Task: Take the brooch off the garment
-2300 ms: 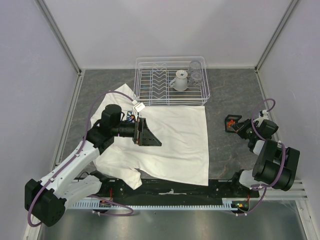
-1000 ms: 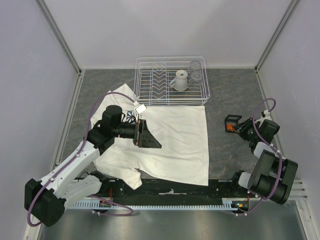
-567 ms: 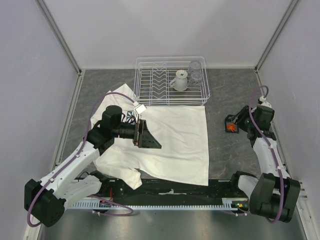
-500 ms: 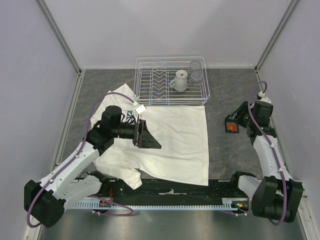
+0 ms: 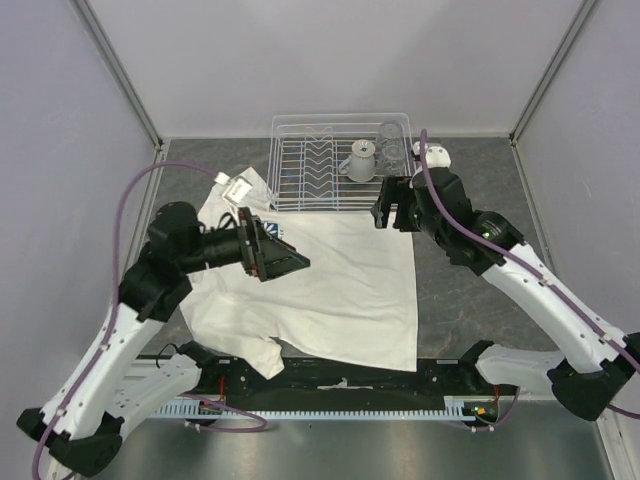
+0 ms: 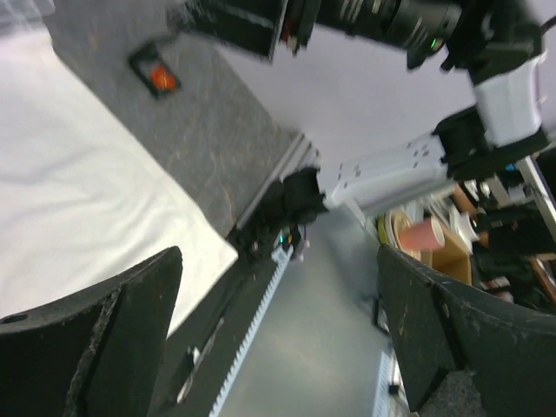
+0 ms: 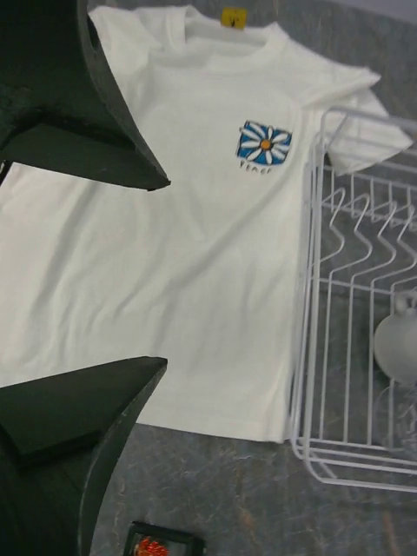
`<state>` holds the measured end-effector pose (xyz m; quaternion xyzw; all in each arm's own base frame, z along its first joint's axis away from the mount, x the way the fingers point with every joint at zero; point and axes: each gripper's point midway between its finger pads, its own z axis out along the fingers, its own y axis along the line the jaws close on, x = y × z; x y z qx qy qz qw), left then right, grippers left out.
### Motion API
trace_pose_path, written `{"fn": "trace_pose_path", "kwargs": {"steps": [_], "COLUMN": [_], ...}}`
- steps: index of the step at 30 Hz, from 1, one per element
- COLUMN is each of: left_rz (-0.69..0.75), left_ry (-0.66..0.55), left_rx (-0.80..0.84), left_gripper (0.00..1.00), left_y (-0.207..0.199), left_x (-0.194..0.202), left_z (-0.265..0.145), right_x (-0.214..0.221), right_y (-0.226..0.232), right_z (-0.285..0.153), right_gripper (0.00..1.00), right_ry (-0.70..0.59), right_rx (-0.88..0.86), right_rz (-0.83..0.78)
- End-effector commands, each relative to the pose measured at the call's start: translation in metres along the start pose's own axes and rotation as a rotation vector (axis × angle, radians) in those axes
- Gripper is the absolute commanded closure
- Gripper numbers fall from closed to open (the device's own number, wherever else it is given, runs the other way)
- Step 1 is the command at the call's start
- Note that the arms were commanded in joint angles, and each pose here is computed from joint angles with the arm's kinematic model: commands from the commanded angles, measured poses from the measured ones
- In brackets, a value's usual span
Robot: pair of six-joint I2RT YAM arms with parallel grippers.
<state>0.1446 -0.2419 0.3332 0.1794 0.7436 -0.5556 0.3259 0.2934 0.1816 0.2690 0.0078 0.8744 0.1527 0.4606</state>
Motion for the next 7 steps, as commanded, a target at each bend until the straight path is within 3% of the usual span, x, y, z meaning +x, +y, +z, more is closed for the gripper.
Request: {"fn": "trace_pose_path", "kwargs": {"steps": [1, 2, 3, 7], "left_rz": [0.085, 0.105, 0.141, 0.272], "left_ry": [-0.277, -0.354, -0.421, -0.716], "left_rx": [-0.069, -0.084, -0.064, -0.075], "left_gripper": [0.0, 0.0, 0.0, 0.0], "left_y": [-0.047, -0.058, -0.074, -0.11], "left_x": [-0.054, -0.068, -0.075, -0.116], "left_z": [-0.046, -0.059, -0.075, -0.127], "right_x": [-0.039, -0.045, -0.063, -0.114], "right_y": [0.006, 0.009, 0.014, 0.014], "right_z": [-0.059, -0.067, -0.089, -0.142], "right_gripper": [0.11, 0.03, 0.02, 0.02], "right_ry": [-0.098, -0.119, -0.19, -0.441], "right_rx": [0.0, -0.024, -0.082, -0.171], "right_rz": [-0.003, 0.001, 0.024, 0.046]}}
